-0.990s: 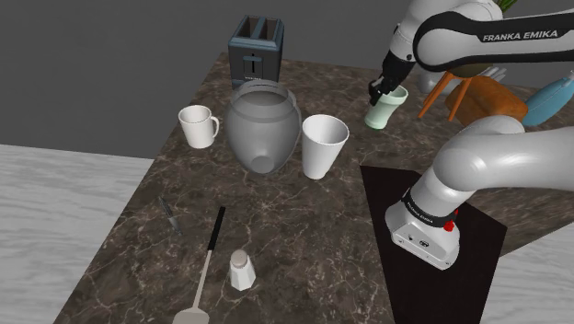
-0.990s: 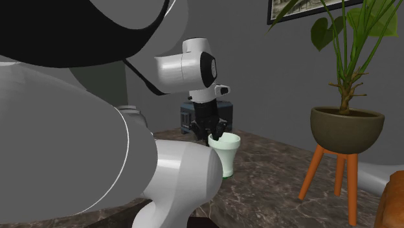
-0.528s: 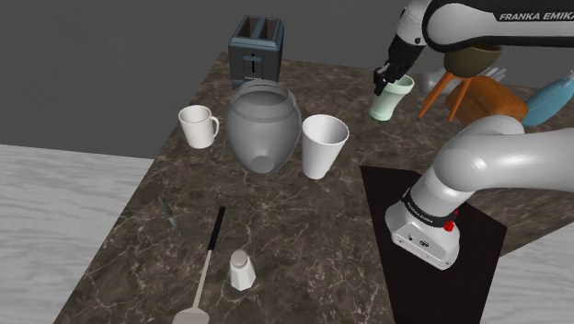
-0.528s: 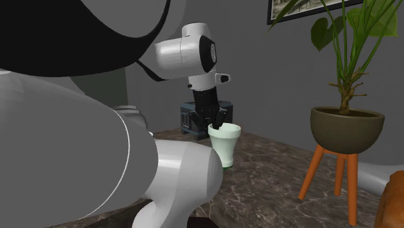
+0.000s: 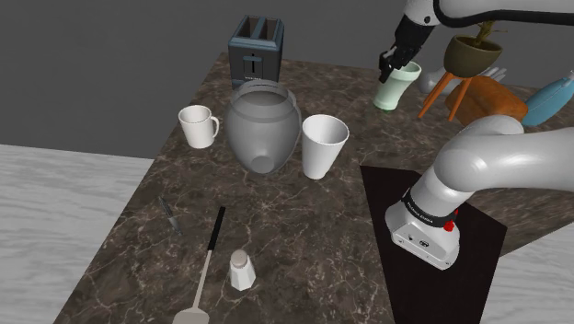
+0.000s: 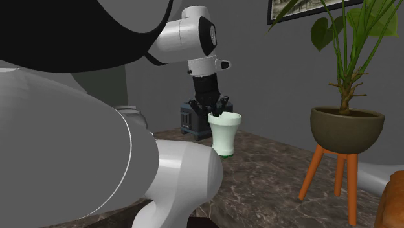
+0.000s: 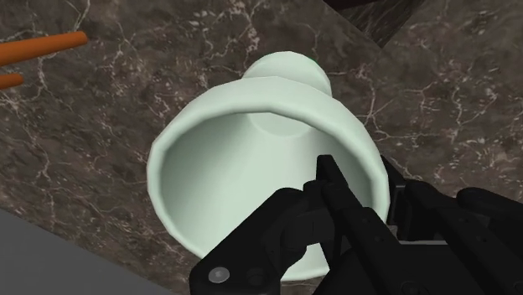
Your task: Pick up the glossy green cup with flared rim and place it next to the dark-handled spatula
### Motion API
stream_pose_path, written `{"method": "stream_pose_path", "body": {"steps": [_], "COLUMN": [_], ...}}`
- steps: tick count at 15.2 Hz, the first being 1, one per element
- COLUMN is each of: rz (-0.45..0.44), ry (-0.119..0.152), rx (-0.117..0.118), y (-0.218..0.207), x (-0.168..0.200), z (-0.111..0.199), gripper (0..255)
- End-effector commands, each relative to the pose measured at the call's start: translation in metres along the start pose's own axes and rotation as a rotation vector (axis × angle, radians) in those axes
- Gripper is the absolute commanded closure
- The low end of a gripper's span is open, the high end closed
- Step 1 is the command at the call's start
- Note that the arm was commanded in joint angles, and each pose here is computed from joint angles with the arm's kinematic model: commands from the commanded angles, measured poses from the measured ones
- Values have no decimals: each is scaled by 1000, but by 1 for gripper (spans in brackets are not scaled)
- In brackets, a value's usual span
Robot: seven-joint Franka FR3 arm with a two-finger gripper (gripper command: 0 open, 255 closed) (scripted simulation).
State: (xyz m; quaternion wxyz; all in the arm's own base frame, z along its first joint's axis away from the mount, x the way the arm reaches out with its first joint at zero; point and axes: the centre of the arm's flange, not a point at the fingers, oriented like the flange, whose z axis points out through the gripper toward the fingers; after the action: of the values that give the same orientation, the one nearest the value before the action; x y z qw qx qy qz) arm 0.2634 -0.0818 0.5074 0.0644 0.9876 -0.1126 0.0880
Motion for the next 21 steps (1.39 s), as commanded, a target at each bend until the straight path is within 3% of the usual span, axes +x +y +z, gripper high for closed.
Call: {"method": "stream_pose_path", "body": {"steps": [1, 21], "rz": [0, 0], "ry": [0, 0], "rx": [0, 0], "y": [2, 1], "x": [2, 13], "z": [-11, -107], "gripper": [255, 255]}}
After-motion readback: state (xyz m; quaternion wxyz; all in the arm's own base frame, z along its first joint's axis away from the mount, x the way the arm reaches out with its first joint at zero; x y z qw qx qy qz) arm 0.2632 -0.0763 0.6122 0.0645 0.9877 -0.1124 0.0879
